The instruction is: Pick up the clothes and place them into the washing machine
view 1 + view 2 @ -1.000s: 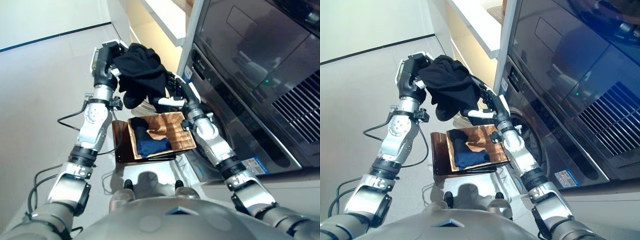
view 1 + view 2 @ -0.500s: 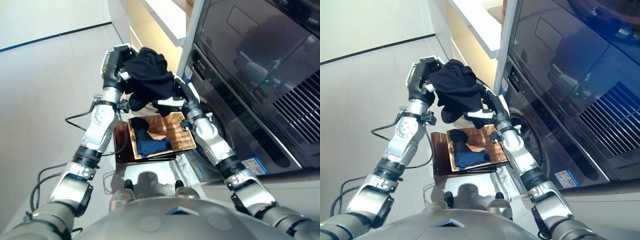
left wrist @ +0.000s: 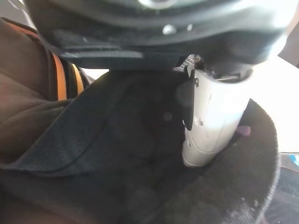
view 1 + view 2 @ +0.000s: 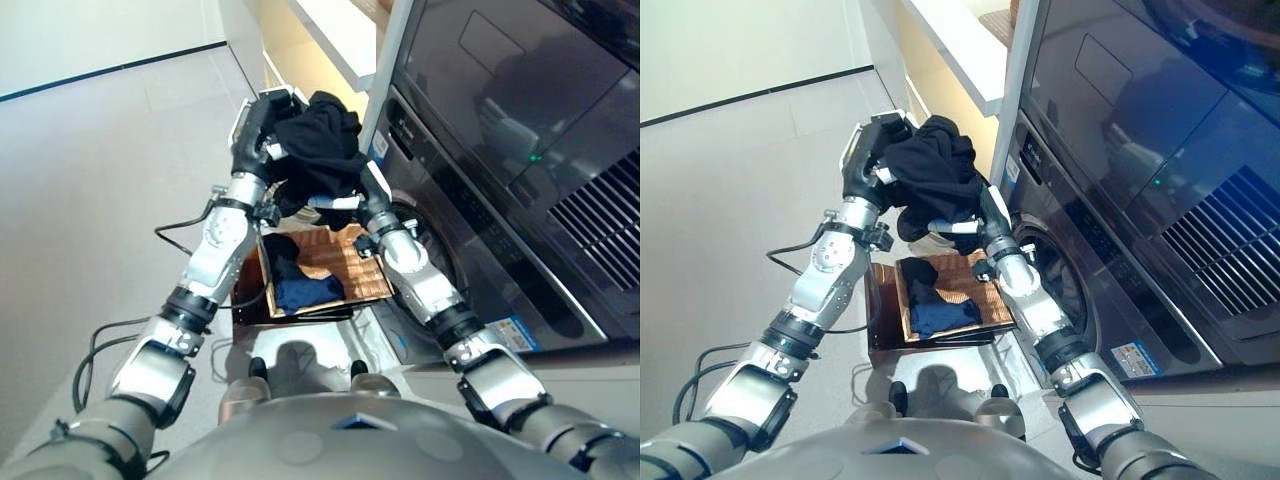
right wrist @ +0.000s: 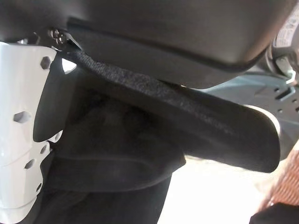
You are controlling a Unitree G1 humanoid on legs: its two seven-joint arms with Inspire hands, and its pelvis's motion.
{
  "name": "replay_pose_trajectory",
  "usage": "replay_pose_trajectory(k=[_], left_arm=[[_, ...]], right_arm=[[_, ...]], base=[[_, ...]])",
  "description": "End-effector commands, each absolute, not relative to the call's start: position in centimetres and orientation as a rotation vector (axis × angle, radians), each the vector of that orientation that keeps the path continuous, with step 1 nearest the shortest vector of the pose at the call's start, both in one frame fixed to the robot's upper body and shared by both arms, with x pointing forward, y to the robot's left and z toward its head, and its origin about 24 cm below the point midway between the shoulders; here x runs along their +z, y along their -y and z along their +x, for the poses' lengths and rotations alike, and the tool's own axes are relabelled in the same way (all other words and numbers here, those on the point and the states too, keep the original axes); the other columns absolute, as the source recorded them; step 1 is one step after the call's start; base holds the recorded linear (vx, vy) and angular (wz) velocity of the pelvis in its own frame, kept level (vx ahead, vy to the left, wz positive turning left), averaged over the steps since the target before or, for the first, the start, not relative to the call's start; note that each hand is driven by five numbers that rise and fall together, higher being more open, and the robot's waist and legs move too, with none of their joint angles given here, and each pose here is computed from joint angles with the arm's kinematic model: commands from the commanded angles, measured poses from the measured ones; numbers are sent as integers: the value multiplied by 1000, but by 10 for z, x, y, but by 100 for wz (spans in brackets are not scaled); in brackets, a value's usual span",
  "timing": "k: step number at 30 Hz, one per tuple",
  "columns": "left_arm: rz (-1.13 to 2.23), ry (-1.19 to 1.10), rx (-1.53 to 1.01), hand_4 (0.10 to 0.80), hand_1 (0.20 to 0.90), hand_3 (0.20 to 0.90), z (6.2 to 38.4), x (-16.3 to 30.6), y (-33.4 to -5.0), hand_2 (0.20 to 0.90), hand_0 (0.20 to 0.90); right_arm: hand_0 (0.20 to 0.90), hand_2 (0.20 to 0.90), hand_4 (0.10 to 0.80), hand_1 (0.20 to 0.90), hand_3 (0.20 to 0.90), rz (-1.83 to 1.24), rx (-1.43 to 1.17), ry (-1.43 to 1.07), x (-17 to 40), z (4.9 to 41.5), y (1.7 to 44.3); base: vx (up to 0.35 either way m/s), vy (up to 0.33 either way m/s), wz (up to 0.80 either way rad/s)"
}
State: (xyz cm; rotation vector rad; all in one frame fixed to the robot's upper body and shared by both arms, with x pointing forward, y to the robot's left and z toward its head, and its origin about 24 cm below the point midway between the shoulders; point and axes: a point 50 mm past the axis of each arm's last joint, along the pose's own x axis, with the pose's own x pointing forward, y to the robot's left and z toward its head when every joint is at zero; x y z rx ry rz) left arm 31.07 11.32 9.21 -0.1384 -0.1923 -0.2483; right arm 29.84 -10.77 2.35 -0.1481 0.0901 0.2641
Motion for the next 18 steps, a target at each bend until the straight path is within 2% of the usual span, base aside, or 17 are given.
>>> replay_pose_trajectory(k=[1, 4, 5, 18], left_arm=[[-251, 570, -443, 300, 200, 200, 315, 186, -69, 200, 200], [-263, 573, -454, 300, 200, 200, 314, 188, -66, 200, 200], [-265, 579, -456, 300, 200, 200, 314, 190, -65, 200, 200], [-268, 566, -444, 300, 200, 200, 315, 186, -68, 200, 200]], right_arm=[[900, 900, 800, 900, 900, -107, 285, 154, 80, 327, 86], [900, 900, 800, 900, 900, -105, 282, 159, 82, 327, 86], [200, 200, 300, 200, 200, -104, 280, 166, 84, 328, 86], [200, 200, 300, 200, 200, -88, 277, 181, 86, 327, 87]], base=[[0, 0, 0], [0, 0, 0], [0, 0, 0], [0, 0, 0]])
